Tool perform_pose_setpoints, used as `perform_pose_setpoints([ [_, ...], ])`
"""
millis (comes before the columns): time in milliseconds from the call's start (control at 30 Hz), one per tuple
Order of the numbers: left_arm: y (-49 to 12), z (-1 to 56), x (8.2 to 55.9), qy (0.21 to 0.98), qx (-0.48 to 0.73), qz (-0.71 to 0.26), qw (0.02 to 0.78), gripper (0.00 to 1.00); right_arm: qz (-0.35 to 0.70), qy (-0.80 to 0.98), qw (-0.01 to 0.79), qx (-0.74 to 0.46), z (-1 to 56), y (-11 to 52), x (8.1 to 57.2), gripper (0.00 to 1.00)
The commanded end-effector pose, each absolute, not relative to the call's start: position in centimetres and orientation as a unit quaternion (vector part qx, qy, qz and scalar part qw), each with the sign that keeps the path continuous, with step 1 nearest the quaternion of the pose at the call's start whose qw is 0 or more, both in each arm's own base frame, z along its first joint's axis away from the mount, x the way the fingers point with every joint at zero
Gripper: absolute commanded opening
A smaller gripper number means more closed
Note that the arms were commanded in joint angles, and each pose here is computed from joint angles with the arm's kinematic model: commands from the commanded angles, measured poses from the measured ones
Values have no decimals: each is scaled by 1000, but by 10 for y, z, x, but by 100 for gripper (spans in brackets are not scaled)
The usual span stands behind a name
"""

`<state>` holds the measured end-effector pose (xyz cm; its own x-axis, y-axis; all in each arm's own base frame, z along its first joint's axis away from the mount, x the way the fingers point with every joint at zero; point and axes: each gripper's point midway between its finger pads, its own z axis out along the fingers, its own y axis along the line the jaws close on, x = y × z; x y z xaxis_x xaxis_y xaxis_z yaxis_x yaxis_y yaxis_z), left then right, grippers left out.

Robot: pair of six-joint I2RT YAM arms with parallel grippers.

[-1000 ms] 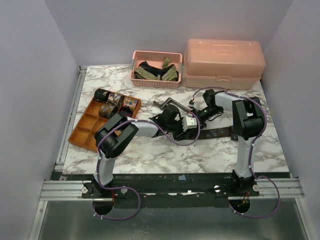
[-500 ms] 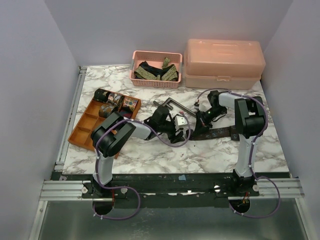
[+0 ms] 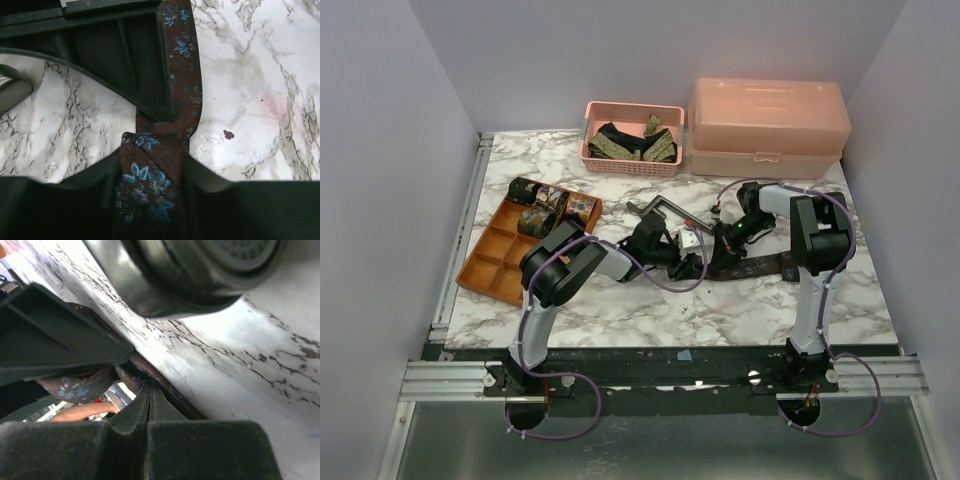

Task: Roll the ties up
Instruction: Roll the tie at the center of the board.

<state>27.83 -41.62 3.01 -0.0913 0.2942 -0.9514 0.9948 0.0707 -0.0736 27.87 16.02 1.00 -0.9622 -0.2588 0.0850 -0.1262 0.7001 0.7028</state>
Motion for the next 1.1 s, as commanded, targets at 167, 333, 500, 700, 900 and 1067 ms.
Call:
perform_pose_setpoints([
  [167,-392,11,253,617,557,-410,376,26,-263,-949,66,160,-44,125,303,0],
  [333,-383,-3,254,643,561,-385,353,30,-344,-922,25,176,14,152,317,23],
  [500,-380,-10,259,658,560,-369,342,36,-461,-873,42,153,73,181,295,55],
  [700,-380,-11,260,658,566,-364,339,38,-481,-863,86,133,60,195,268,60],
  [900,-379,-15,258,660,568,-365,331,39,-494,-857,86,120,46,206,276,59],
  [1067,-378,-16,256,661,569,-365,326,39,-515,-845,76,122,60,212,280,58],
])
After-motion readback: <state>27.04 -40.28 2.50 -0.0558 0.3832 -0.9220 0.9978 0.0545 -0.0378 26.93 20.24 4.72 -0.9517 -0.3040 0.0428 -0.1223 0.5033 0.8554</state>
